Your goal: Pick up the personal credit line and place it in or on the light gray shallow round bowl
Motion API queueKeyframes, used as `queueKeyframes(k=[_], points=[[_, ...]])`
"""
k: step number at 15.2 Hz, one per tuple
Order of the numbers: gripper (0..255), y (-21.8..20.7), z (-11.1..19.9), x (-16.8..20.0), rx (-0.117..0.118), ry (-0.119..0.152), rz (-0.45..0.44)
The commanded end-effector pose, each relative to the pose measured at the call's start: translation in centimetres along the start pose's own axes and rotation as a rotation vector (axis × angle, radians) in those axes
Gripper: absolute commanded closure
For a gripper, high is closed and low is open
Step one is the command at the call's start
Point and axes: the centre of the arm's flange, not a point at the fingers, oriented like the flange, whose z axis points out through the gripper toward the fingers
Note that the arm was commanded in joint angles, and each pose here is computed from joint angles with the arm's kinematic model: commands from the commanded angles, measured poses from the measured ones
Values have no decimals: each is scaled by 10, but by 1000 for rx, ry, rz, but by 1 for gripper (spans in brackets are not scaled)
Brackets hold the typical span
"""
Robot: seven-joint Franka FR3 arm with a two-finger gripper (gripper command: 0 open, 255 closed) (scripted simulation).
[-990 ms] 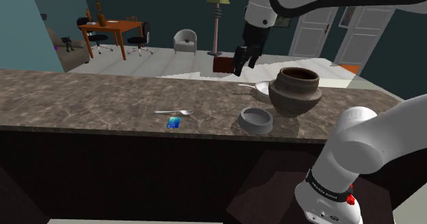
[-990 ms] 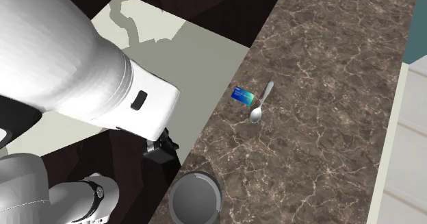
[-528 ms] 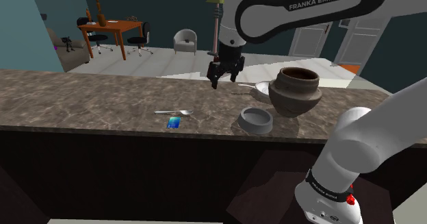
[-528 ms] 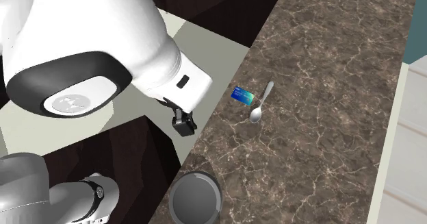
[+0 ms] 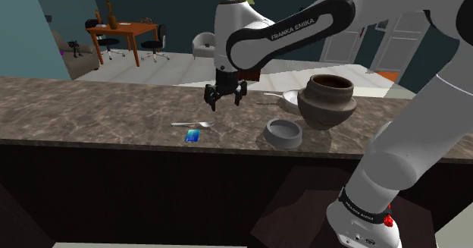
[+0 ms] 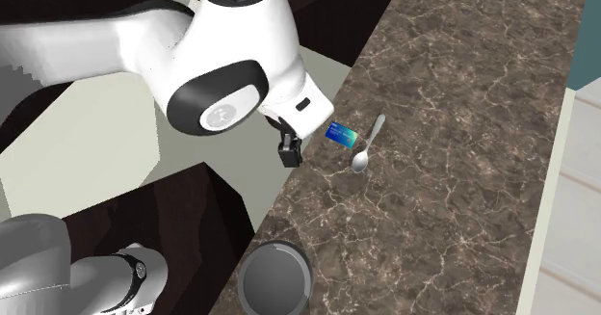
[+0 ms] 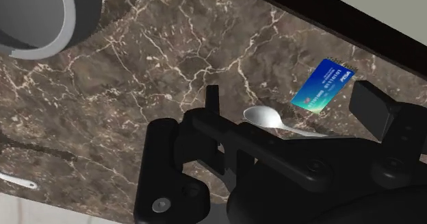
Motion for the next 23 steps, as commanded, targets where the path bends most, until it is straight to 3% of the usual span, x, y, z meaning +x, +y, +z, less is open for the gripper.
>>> queueKeyframes(k=[1,16,23], points=[[0,-16,17,16,-5,-4,58],[0,-100,157,132,-51,-33,458],[0,-98,194,130,-51,-33,458]])
